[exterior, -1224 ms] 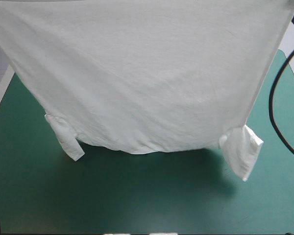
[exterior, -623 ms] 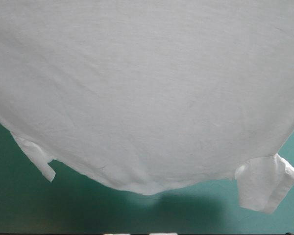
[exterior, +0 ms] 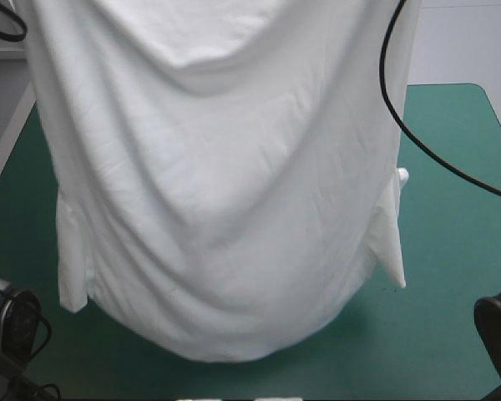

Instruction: Fold the cloth

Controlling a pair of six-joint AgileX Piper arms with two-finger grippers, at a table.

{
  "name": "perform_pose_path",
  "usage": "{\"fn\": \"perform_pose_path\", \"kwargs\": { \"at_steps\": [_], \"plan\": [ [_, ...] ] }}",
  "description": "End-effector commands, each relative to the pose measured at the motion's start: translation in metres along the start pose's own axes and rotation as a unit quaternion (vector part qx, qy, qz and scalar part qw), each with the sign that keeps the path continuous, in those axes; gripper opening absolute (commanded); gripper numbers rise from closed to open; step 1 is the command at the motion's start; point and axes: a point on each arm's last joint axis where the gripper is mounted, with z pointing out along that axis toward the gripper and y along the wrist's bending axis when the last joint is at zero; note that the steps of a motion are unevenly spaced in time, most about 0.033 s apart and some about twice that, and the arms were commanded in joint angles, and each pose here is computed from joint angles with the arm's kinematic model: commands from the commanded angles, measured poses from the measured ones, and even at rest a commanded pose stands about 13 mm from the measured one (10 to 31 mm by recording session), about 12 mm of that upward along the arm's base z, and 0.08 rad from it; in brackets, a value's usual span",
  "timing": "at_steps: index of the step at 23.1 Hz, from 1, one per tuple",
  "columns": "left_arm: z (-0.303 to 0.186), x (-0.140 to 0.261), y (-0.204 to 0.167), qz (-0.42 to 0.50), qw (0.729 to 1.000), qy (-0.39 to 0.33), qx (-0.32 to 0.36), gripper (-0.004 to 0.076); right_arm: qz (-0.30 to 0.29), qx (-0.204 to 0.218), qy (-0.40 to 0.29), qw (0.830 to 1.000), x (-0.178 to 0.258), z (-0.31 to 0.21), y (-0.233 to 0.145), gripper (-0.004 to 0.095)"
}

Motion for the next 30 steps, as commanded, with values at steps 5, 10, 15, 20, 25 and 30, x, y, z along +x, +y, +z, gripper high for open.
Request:
{"fn": "perform_pose_path", "kwargs": {
  "at_steps": [5,10,15,20,25,30],
  "plan": [
    [-0.003,-0.023,0.003,-0.01,0.992,-0.128,-0.017,-0.0008,-0.015,0.015,-0.132,0.991,-0.019,0.002,-0.003,-0.0015],
    [-0.008,-0.029,0.005,0.018,0.989,-0.146,-0.031,-0.0008,-0.037,0.027,-0.145,0.988,-0.022,0.0,-0.004,-0.0015],
    [0.006,-0.007,0.001,0.038,0.997,-0.063,-0.015,-0.0008,-0.03,0.022,-0.023,0.999,0.011,0.014,-0.004,-0.0015],
    [0.056,0.067,-0.011,0.019,0.993,0.109,0.031,-0.0008,0.009,0.026,0.21,0.977,0.13,0.063,-0.003,-0.0015],
    [0.115,0.195,-0.035,-0.051,0.946,0.309,0.078,-0.0008,0.03,0.027,0.464,0.885,0.283,0.084,0.005,-0.0015],
    [0.108,0.309,-0.047,-0.01,0.851,0.518,0.09,-0.0008,0.073,0.007,0.576,0.814,0.358,0.078,0.004,-0.0015]
  ]
}}
